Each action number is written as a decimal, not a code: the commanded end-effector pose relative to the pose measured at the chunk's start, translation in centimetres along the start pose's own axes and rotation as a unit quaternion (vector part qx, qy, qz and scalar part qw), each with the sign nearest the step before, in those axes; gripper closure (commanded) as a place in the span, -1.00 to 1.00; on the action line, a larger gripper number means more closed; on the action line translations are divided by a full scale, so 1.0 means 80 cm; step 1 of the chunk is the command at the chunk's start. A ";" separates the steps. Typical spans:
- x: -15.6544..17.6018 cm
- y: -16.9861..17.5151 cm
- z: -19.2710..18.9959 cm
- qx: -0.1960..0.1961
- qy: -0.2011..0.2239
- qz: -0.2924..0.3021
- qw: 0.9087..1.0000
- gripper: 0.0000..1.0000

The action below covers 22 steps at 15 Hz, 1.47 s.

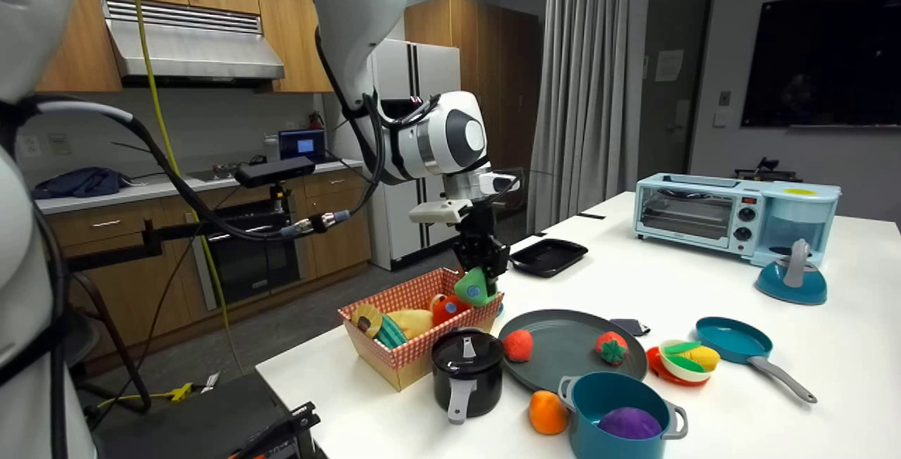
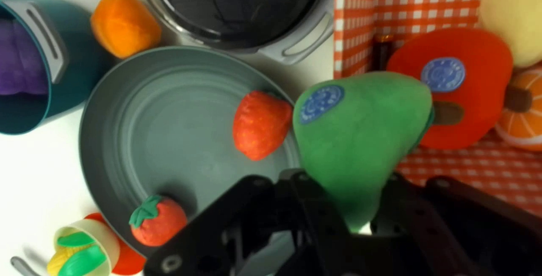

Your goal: Take the apple and the pear plush toys from the plate, put them in the box, and put the purple plush toy in the blue pot

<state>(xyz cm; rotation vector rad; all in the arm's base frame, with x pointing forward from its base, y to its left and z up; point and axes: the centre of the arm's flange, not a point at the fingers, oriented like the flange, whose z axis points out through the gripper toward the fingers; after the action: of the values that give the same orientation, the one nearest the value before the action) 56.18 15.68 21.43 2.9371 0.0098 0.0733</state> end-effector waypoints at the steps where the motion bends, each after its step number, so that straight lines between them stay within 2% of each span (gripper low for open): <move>1: -0.039 -0.019 0.001 -0.012 -0.017 -0.024 0.999 0.90; 6: -0.074 -0.041 0.006 -0.025 -0.026 -0.056 0.998 0.90; 10: -0.106 -0.062 0.012 -0.020 -0.059 -0.080 0.995 0.90; 11: -0.113 -0.067 0.011 -0.020 -0.067 -0.088 0.994 0.11; 12: -0.119 -0.073 0.009 -0.019 -0.077 -0.097 0.992 0.09; 13: -0.125 -0.079 0.005 -0.022 -0.083 -0.107 0.991 -0.03; 19: -0.128 -0.097 -0.034 -0.027 -0.083 -0.147 0.985 -0.94; 20: -0.125 -0.095 -0.043 -0.027 -0.078 -0.149 0.985 -1.00; 22: -0.117 -0.086 -0.058 -0.026 -0.069 -0.149 0.986 -1.00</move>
<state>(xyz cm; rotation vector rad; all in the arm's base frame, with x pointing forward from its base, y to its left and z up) 46.26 24.18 21.14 2.8433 0.3992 -0.1786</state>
